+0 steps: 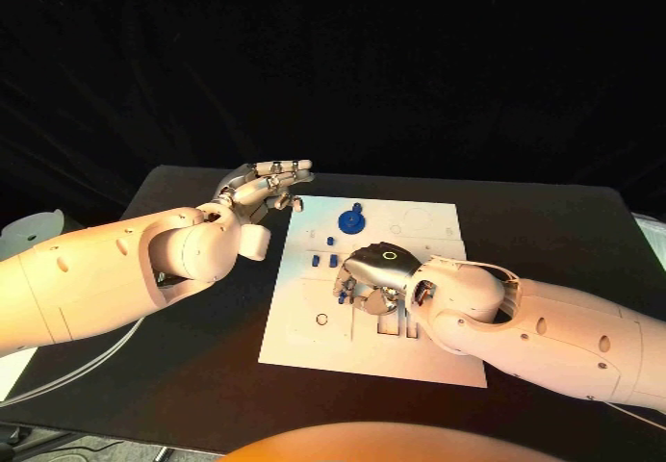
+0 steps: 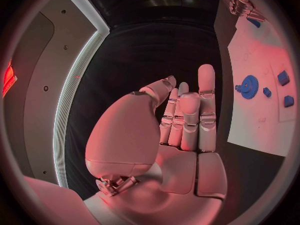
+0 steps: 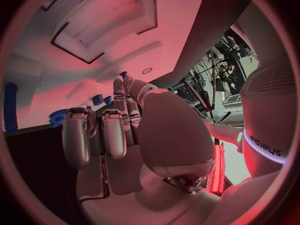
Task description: Assemble the parts on the task board
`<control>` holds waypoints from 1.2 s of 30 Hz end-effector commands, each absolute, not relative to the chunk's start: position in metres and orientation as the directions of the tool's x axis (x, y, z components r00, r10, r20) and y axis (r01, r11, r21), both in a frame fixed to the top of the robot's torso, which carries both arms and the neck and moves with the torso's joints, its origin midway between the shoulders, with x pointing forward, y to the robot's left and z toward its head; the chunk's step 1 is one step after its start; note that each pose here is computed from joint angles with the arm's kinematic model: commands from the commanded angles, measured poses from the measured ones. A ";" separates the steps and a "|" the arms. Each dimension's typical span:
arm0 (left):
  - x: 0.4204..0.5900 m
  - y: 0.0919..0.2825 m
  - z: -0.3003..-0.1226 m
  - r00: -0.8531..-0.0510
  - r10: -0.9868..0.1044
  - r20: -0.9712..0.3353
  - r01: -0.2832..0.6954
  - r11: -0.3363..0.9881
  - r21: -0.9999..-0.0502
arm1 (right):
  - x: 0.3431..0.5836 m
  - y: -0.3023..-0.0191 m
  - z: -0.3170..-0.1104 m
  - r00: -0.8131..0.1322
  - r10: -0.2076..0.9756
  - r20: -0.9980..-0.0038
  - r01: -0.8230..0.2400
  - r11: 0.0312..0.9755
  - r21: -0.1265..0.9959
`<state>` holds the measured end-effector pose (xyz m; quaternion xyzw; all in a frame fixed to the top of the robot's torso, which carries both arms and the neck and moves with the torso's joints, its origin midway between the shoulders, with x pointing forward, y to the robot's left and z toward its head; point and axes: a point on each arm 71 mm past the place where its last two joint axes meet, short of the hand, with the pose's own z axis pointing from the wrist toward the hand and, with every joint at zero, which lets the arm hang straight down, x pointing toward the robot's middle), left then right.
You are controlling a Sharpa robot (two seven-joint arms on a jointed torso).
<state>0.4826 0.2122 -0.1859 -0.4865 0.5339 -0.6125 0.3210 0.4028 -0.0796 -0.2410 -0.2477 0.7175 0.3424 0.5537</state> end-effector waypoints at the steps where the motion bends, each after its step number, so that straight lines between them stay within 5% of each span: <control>1: 0.482 0.210 -0.185 -0.338 -0.904 0.263 -0.125 -0.234 -0.964 | 0.402 -0.078 -0.244 -0.265 -0.015 -0.964 -0.738 0.647 0.193; 19: 0.482 0.209 -0.185 -0.339 -0.903 0.263 -0.131 -0.232 -0.964 | 0.401 -0.071 -0.251 -0.256 -0.063 -0.965 -0.739 0.657 0.153; 36: 0.483 0.212 -0.185 -0.334 -0.906 0.261 -0.132 -0.229 -0.964 | 0.404 -0.085 -0.237 -0.175 0.092 -0.980 -0.727 0.660 0.191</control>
